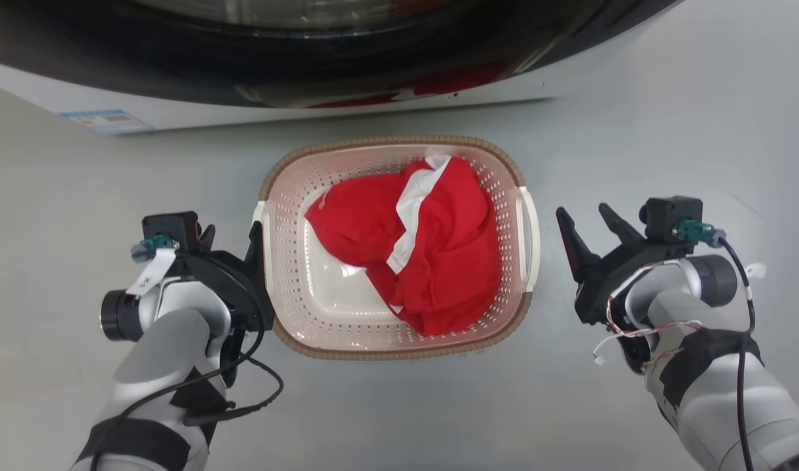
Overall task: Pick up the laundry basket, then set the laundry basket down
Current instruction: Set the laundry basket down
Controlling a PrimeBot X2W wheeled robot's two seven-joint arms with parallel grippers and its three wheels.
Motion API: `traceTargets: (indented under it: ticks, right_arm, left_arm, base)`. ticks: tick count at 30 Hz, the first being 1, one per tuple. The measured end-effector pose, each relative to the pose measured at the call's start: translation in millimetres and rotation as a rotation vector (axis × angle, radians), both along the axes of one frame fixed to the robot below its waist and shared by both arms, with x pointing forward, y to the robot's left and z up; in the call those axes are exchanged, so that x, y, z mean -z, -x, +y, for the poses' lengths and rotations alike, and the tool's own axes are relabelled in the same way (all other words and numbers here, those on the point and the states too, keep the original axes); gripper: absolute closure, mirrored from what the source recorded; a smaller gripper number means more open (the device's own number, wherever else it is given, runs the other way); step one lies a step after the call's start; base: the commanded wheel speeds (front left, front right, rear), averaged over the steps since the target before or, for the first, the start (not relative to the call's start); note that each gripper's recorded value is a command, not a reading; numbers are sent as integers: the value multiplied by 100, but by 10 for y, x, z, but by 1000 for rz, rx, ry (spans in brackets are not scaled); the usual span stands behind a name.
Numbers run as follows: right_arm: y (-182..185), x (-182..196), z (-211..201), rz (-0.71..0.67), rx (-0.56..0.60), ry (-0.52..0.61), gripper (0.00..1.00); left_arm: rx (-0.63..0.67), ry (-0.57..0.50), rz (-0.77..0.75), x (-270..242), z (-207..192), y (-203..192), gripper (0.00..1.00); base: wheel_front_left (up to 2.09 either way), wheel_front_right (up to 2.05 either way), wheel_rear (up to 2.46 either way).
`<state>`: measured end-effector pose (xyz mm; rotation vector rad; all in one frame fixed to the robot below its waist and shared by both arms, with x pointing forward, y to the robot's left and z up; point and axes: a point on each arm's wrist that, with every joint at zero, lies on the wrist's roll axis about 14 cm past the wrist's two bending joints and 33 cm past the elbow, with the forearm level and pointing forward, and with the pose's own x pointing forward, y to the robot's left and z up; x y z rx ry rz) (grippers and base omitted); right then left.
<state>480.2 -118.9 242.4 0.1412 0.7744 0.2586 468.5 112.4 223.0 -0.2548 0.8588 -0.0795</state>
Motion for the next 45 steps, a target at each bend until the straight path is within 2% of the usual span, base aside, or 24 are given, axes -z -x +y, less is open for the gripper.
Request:
traceTargets:
  ticks: [14,25,32,45]
  right_arm:
    - [105,-586,-61,-105,46,-24,0]
    - [204,-1009,-84,-199,90,-71,0]
    - [210,-1323,-147,-288,111,-80,0]
    - [234,-1940,-108,-486,98,-82,0]
  left_arm:
    - [-4,-3,-139,-579,29,91,0]
    - [-23,40,-275,-1075,-5,89,0]
    - [-16,46,-397,-1461,-44,80,0]
    - [-33,10,-616,-2096,125,189,0]
  base:
    - [0,0,0]
    - [0,0,0]
    - [0,0,0]
    - [0,0,0]
